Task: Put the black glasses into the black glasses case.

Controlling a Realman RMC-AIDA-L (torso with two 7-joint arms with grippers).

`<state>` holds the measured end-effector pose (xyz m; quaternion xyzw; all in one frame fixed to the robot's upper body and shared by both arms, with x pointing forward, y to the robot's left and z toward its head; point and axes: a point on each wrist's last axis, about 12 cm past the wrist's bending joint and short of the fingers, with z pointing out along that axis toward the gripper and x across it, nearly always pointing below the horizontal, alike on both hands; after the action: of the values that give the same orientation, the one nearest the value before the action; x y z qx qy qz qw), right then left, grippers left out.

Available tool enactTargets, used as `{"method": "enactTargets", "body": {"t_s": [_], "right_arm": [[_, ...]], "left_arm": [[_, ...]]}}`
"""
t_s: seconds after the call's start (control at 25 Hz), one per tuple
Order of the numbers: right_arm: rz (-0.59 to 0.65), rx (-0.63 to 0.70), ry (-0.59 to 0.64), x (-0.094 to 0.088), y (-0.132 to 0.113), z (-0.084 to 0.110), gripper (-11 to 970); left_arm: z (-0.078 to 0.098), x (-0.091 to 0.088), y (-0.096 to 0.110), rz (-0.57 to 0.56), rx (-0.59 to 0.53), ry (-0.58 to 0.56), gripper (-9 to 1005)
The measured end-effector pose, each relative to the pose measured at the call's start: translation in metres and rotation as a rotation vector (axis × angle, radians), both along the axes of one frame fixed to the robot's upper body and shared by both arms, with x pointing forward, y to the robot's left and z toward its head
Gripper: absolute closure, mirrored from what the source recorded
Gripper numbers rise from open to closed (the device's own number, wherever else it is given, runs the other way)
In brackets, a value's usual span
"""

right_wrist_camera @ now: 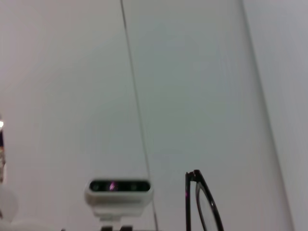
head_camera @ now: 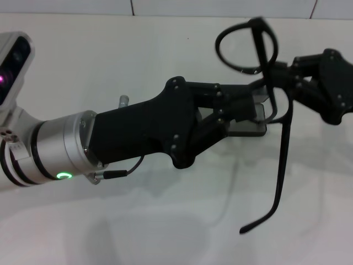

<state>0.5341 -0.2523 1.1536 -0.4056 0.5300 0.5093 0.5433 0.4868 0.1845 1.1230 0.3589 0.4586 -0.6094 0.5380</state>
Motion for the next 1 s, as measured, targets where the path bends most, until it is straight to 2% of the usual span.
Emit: {"method": "enactTargets", "body": {"t_s": [0.24,0.6,0.76,1.0], "right_arm": [[-0.031,0.101,-0.059,-0.006,-0.01,0.004,908],[-0.017,0.321,-0.22,-0.022,-0.024,0.026,908],[-0.045,0.388,-0.293,-0.022,-0.027,0.034,908],[-0.067,0.429,-0.317,-0.013,-0.02,0.033,908]], "left_arm": [[-0.001,-0.001,-0.001,-0.009,0.004,0.001,885],[-0.005,-0.002,-0.002,-0.02,0.018,0.02,885],[-0.006,-0.006,-0.013,-0.096,0.045,0.018,885],[-0.007,-0.011,-0.029,-0.21,0.083,0.001,885]]}}
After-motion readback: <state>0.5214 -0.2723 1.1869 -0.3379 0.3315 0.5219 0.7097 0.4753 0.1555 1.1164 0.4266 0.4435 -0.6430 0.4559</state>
